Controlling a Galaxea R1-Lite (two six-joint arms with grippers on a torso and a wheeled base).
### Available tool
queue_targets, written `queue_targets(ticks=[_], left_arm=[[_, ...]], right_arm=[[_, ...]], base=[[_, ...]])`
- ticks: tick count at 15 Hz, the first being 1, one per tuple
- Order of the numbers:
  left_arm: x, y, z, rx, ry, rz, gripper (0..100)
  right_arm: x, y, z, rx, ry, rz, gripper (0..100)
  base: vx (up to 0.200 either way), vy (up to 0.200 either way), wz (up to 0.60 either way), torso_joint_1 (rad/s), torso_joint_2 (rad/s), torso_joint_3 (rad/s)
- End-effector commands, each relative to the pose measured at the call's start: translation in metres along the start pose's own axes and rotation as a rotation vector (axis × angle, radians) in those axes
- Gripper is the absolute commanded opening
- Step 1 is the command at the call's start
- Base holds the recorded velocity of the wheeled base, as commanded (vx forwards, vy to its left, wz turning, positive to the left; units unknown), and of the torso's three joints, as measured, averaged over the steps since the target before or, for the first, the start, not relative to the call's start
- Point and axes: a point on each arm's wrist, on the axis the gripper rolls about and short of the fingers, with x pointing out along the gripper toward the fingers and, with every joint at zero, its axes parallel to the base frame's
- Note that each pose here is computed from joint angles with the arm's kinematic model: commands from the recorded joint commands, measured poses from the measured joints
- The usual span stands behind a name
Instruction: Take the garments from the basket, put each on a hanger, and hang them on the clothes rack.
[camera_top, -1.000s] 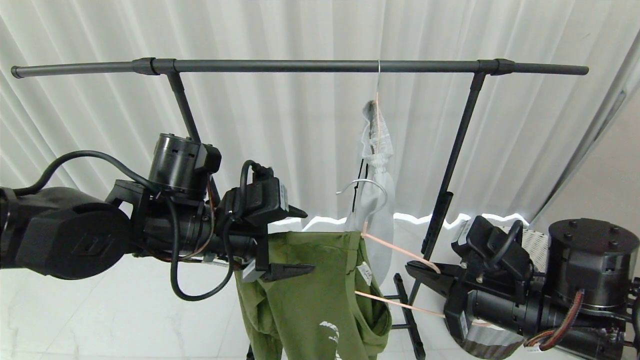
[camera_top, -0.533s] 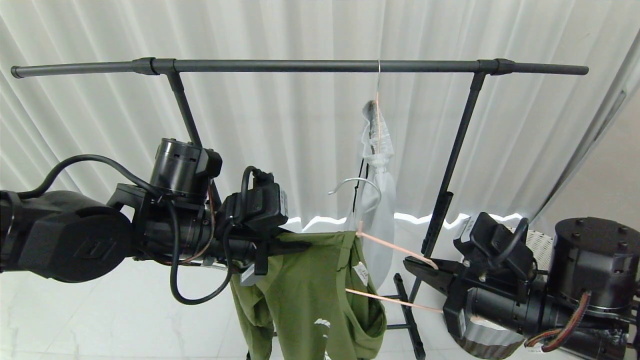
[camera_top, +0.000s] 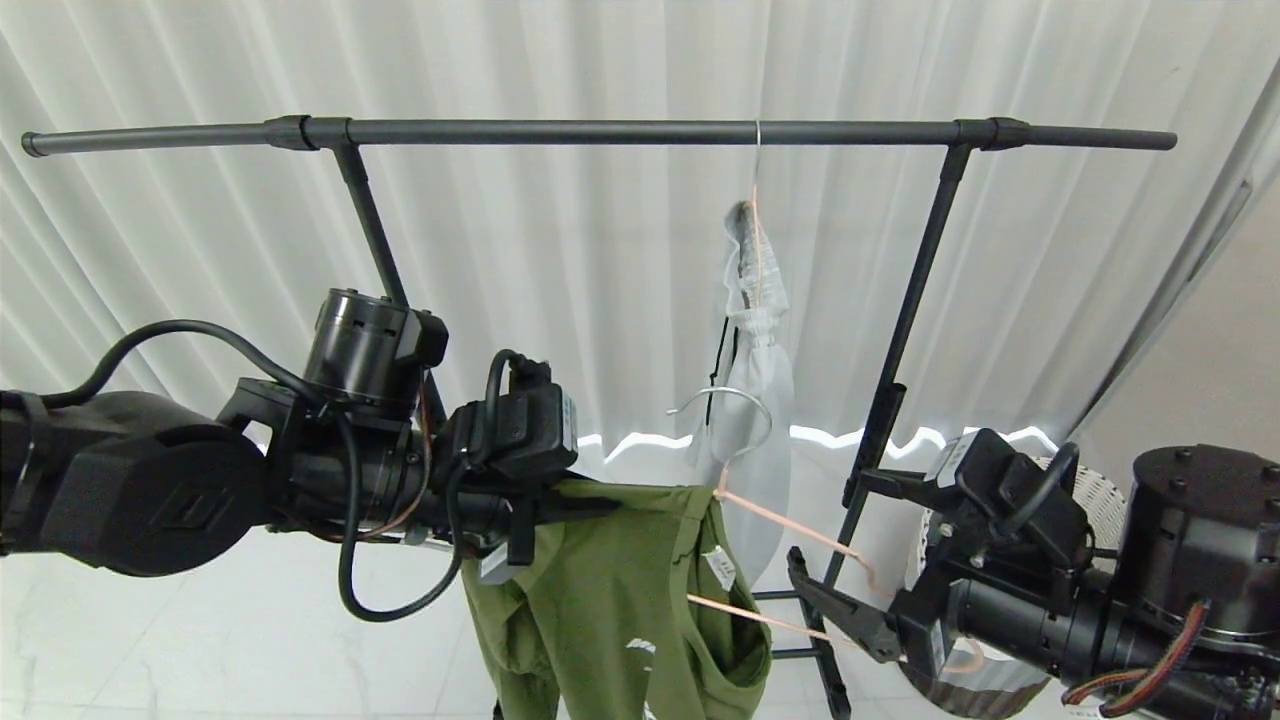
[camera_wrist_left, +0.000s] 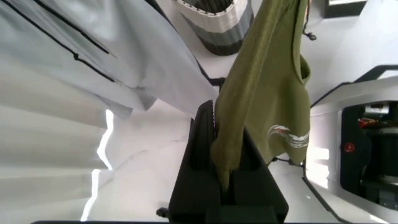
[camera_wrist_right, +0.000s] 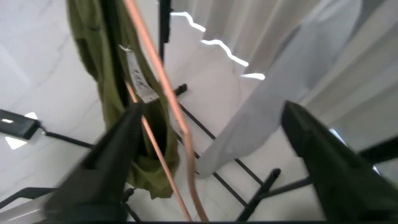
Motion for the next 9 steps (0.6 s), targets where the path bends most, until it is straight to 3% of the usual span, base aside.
queue_targets(ticks=[1, 2, 4, 7, 9], left_arm=[[-0.002, -0.001, 0.001, 0.016, 0.000, 0.005, 0], [-0.003, -0.001, 0.001, 0.016, 0.003, 0.011, 0], [-0.010, -0.001, 0.000, -0.024, 0.114, 0.105, 0], [-0.017, -0.005, 0.012, -0.242, 0.137, 0.195, 0], [-0.025, -0.007, 0.022, -0.315, 0.115, 0.232, 0]], right_arm=[[-0.004, -0.001, 0.002, 0.000, -0.012, -0.010, 100], [-0.004, -0.001, 0.003, 0.000, -0.015, -0.010, 100], [-0.006, -0.001, 0.007, -0.004, -0.034, -0.013, 100], [-0.008, 0.004, 0.010, -0.009, -0.048, 0.009, 100], [-0.007, 0.014, 0.009, -0.013, -0.040, 0.043, 100]], base=[[0.000, 0.000, 0.00, 0.000, 0.00, 0.000], [0.000, 0.000, 0.00, 0.000, 0.00, 0.000], [0.000, 0.000, 0.00, 0.000, 0.00, 0.000], [0.000, 0.000, 0.00, 0.000, 0.00, 0.000], [0.000, 0.000, 0.00, 0.000, 0.00, 0.000]])
